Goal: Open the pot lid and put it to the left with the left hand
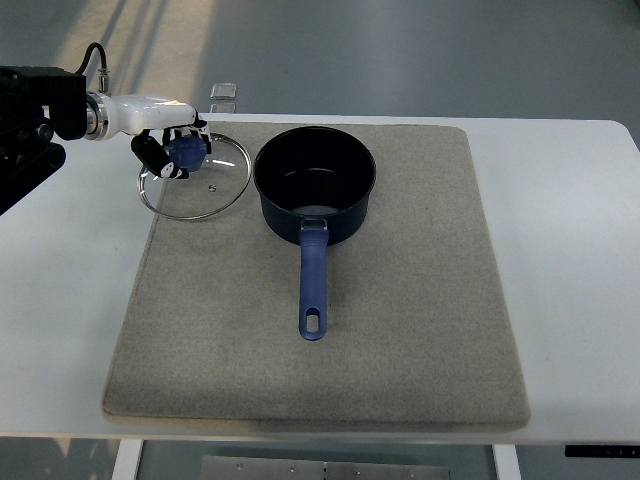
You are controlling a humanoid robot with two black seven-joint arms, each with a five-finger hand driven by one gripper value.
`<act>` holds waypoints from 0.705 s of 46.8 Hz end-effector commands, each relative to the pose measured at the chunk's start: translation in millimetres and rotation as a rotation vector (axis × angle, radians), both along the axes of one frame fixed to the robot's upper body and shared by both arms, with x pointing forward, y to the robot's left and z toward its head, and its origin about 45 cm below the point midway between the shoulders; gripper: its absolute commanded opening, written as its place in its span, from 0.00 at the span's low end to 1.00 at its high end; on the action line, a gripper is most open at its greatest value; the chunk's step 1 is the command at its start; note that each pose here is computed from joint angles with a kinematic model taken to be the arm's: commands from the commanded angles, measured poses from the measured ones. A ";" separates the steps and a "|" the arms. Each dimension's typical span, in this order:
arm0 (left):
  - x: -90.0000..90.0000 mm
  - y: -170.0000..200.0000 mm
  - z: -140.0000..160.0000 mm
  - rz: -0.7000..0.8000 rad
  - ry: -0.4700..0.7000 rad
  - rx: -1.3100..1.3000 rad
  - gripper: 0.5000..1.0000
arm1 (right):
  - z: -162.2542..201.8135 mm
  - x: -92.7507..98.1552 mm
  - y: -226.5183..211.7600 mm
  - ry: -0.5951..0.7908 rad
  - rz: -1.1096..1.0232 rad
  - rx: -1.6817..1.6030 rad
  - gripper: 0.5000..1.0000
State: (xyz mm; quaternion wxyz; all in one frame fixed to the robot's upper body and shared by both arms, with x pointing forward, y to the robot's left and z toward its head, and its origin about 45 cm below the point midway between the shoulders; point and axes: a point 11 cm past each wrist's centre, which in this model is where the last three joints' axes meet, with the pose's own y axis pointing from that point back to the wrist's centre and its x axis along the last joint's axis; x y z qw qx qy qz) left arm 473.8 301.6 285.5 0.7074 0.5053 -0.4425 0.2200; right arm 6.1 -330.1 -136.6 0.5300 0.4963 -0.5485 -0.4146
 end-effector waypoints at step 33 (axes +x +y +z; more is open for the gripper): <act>2.8 3.8 10.1 0.314 0.118 -0.921 0.98 | 0.0 -0.4 0.0 0.001 0.000 0.000 0.83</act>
